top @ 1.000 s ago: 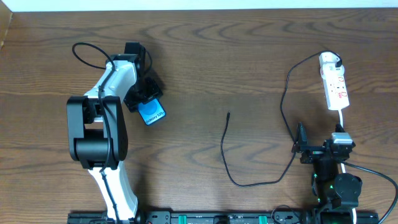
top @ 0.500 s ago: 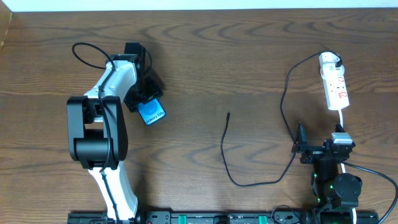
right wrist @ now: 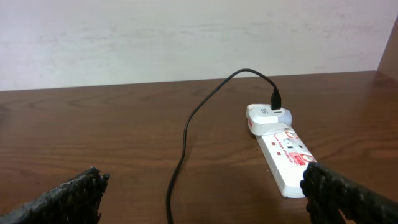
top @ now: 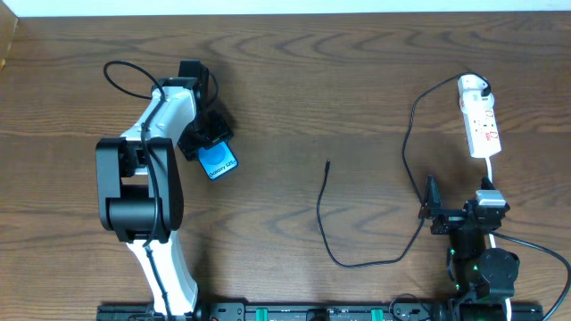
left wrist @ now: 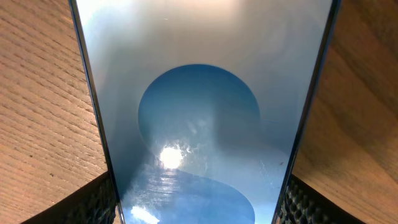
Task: Plug charger to phone and switch on socket
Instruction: 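Close the left gripper on the blue phone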
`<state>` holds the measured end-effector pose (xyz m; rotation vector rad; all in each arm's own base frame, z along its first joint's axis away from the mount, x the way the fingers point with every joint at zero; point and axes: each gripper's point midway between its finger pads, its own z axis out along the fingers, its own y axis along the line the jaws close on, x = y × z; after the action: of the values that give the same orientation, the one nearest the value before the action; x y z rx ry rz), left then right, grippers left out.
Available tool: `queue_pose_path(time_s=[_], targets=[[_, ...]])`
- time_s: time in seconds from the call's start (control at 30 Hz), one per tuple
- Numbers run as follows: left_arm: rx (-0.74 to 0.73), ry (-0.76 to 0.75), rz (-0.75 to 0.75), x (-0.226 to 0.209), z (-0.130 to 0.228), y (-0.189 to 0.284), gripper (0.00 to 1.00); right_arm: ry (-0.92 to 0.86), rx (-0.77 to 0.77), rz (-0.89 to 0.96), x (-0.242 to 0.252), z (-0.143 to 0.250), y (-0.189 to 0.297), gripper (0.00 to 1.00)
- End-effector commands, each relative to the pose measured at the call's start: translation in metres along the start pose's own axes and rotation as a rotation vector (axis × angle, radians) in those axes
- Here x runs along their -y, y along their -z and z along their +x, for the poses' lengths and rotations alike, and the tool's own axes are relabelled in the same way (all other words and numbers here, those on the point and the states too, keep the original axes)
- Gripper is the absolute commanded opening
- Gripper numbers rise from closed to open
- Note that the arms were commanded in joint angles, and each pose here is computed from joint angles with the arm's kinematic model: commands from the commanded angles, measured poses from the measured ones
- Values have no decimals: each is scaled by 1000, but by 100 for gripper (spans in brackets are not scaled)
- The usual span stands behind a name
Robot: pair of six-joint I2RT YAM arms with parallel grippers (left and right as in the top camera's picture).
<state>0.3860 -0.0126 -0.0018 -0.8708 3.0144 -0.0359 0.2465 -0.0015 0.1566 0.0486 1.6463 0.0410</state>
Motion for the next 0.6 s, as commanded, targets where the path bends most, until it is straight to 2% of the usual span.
queue_pose_path(time_s=[0.0, 0.57], targets=[[-18, -9, -47, -8, 2, -10, 7, 13, -1, -17, -4, 1, 0, 99], [62, -10, -1, 0, -10, 25, 7, 13, -1, -17, -4, 1, 0, 99]])
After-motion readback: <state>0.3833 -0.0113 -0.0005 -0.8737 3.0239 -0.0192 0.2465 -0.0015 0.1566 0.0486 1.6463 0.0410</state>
